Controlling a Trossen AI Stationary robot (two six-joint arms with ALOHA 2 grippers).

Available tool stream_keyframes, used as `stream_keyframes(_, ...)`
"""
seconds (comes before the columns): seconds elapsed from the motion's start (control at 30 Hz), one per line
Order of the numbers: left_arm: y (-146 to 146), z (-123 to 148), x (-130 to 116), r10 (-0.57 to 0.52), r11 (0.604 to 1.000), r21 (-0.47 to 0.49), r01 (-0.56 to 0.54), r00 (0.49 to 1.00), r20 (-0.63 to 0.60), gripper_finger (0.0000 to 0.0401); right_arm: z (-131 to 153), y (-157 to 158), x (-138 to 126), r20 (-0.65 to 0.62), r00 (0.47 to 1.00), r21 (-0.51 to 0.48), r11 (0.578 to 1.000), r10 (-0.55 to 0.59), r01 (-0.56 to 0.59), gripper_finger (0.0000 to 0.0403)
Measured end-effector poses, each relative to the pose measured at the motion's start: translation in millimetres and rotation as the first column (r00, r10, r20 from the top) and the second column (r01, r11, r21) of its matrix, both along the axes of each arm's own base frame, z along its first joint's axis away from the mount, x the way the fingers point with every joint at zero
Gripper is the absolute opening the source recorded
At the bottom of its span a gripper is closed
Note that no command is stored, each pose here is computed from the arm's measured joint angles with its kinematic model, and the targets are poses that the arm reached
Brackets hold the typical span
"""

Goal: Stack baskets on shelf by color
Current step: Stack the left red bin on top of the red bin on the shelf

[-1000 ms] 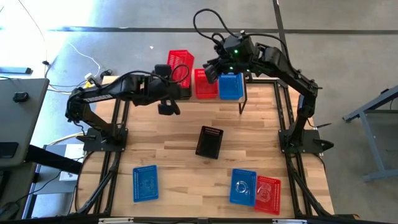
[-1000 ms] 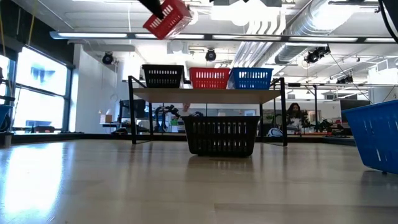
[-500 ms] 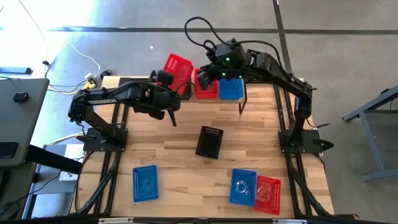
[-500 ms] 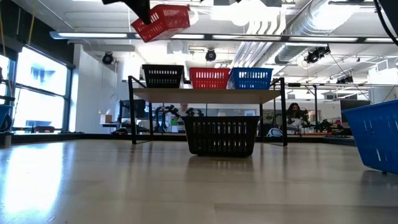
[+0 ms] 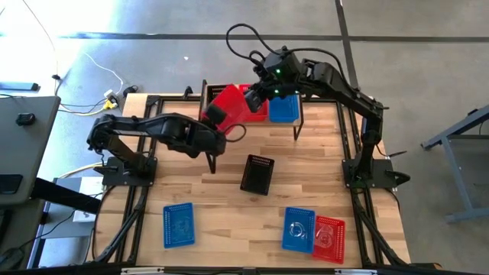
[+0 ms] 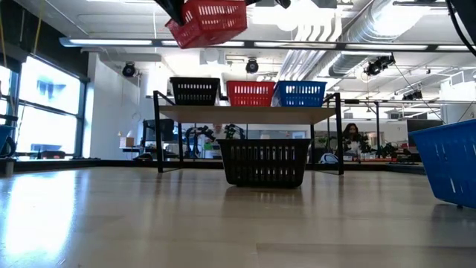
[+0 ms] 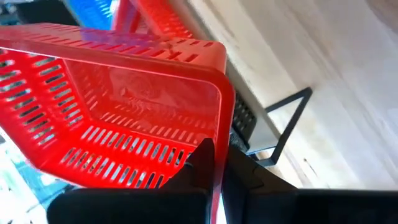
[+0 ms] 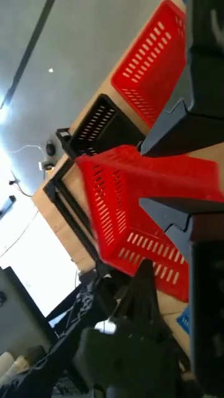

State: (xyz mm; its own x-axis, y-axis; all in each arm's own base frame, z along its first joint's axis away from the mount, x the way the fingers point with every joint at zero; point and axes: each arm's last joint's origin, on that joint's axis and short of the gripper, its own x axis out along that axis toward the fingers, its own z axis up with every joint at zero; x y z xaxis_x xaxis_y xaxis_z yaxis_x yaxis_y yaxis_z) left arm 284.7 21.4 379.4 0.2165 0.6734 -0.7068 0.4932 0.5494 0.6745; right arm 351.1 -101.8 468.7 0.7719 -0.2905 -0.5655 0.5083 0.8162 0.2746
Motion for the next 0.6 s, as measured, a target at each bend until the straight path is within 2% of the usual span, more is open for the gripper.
stream_keyframes(0.37,-2.1,-8.9,9.6,-0.029,1.000,0.003,0.029,0.998,-0.047,0.0000,-6.7,6.1,-2.8,-0.067,0.998,0.059,0.998,0.007,-0.004,0.0099)
stream_keyframes(0.6,-2.3,-9.7,11.0,-0.030,1.000,0.002,0.030,0.999,-0.044,0.0000,-21.6,13.4,9.7,-0.137,0.990,0.074,0.997,0.031,-0.021,0.0099)
